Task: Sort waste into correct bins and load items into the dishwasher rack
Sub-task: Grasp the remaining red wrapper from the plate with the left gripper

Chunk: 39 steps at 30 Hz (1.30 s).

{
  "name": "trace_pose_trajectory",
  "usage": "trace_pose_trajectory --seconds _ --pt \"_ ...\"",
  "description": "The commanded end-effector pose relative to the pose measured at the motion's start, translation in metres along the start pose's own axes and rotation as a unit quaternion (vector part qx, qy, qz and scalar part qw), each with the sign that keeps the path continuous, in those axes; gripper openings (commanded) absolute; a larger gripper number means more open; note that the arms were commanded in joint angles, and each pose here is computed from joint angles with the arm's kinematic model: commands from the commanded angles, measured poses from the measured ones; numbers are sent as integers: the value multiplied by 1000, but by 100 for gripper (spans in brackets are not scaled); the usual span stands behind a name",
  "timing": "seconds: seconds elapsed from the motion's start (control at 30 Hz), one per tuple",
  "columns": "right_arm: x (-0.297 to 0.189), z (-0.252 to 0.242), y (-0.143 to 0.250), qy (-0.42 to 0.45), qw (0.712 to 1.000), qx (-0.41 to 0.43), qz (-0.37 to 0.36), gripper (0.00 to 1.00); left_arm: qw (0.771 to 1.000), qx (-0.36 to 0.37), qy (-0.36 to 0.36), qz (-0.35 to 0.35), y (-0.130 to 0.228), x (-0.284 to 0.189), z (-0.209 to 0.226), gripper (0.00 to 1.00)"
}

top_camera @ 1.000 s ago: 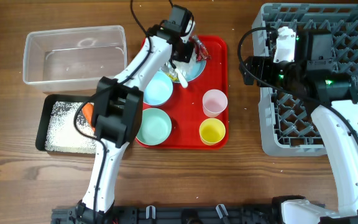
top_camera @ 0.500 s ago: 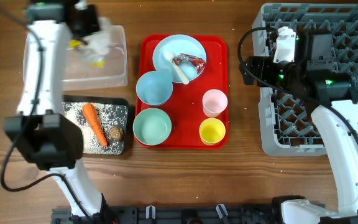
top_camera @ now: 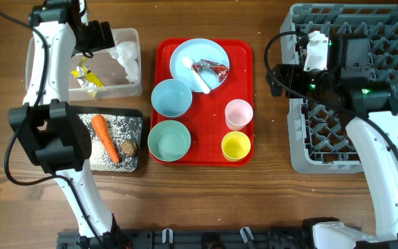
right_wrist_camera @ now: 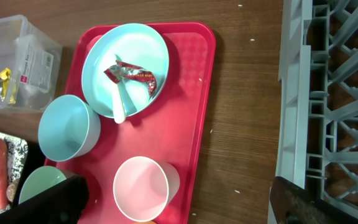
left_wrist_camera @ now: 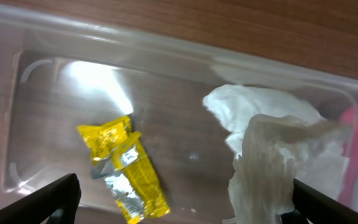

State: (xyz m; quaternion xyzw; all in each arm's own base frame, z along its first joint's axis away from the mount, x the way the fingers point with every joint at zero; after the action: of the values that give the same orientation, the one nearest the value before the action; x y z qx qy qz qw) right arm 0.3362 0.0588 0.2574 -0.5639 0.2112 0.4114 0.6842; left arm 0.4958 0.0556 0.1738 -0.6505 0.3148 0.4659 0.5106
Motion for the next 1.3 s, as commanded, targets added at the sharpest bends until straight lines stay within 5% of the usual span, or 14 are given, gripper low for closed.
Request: trace_pose_trajectory --seconds 0.0,0.07,0.13,0.17,0.2,0.23,0.27,0.33,0.4,0.43,0.47,0.77,1.03,1.27 --pt "-4 -1 -5 6 1000 -9 -8 96 999 -14 -40 -10 -2 -18 19 92" --pt "-4 -1 -4 6 1000 -9 -8 96 999 -14 -48 -7 0 -18 21 30" --pt "-4 -1 -4 6 1000 -9 -8 96 999 -11 -47 -9 -1 -18 18 10" --pt "-4 -1 -4 6 1000 -9 -7 96 999 -10 -45 -11 -1 -18 16 22" --pt "-4 -1 -4 6 1000 -8 -7 96 999 -8 -45 -12 -1 -18 15 83" --pt "-4 -1 -4 6 1000 -9 -7 96 999 -7 -42 -14 -2 -18 13 100" --pt "-4 -1 -4 6 1000 -9 -7 96 999 -7 -38 -13 -2 -18 12 88" --pt "-4 -1 -4 6 1000 -9 -7 96 1000 -6 -25 -9 -1 -18 9 7" --pt "-4 -1 -4 6 1000 -9 -7 96 1000 -6 9 -3 1 -18 1 45" --pt "-4 -1 -4 6 1000 -9 -7 96 999 -5 43 1 2 -18 -8 89" --pt "-4 -1 -5 6 1000 -9 -8 96 997 -1 83 4 3 -23 -20 98" --pt "1 -3 -4 6 1000 -7 -3 96 945 248 211 -16 55 -40 -193 100" --pt "3 -4 -1 7 1000 -5 5 96 943 227 241 13 103 35 -284 98" --pt "3 -4 0 8 1000 -4 9 96 945 234 221 56 126 66 -284 78"
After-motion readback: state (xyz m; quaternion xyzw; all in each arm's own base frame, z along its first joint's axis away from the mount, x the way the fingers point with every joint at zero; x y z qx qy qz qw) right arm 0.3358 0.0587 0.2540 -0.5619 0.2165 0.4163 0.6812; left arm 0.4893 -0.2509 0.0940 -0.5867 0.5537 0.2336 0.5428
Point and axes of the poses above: each gripper's point midway between its finger pads, its own x axis out along the fingers, its own z axis along the line the jaws close on, y = z × x, the point moved 5 cm from there along -x, back along the fingers, and after that the axes turned 2 degrees about -x, right-handed, at the moved point
